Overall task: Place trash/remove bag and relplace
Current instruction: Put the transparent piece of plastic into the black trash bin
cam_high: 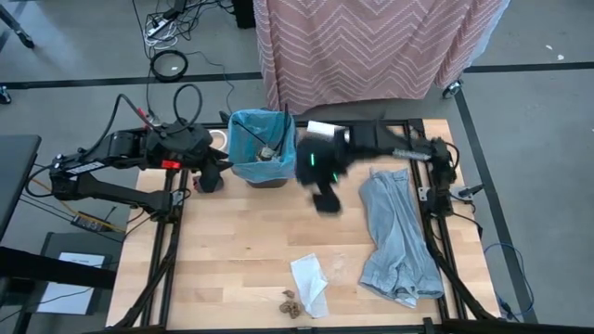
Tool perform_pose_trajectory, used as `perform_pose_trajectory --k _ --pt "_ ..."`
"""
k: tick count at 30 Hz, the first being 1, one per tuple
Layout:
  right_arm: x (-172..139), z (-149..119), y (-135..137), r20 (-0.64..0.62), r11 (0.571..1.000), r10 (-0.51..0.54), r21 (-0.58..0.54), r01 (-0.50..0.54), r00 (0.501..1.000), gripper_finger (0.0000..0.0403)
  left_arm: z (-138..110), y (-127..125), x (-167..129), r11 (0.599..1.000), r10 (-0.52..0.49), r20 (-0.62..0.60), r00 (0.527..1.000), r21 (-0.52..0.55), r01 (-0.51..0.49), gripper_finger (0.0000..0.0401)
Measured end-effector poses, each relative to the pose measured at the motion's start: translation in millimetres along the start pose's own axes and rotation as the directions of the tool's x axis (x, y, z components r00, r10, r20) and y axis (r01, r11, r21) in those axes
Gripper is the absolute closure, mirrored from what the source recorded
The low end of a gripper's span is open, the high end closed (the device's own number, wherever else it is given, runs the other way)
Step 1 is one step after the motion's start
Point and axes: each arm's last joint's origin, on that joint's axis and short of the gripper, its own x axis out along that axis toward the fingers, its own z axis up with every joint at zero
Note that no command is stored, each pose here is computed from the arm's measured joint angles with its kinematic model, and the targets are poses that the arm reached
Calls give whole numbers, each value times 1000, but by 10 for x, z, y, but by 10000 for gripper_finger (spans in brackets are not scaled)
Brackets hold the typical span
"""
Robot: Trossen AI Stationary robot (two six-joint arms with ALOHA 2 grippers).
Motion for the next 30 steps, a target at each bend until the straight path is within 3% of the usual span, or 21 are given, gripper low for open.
perform_pose_trajectory --k 2,8,15,19,23,26,30 --pt "222 -126 278 -148 1000 -6 -26 3 989 181 -1 1 0 1000 1 -1 1000 0 -1 239" --pt "1137 -535 898 -323 998 -26 -67 5 946 185 -6 -5 0 1000 -22 -13 1000 0 22 239" --pt "1875 -1231 1107 -471 987 -57 105 120 880 188 -10 -11 0 999 -42 -25 999 0 42 239" --pt "2141 -1408 1206 -372 972 -54 193 134 926 183 -9 -11 0 999 -42 -24 999 0 42 239" --pt "2266 -1421 1333 -215 965 -59 237 111 975 181 -9 -12 0 999 -42 -24 999 -2 42 239" --pt "2262 -1447 1395 -142 954 -194 203 220 971 182 -7 -12 0 999 -41 -21 999 -3 41 239" --pt "2244 -1457 1439 -16 902 -391 190 387 920 179 -4 -11 6 1000 -30 -17 999 -4 30 239"
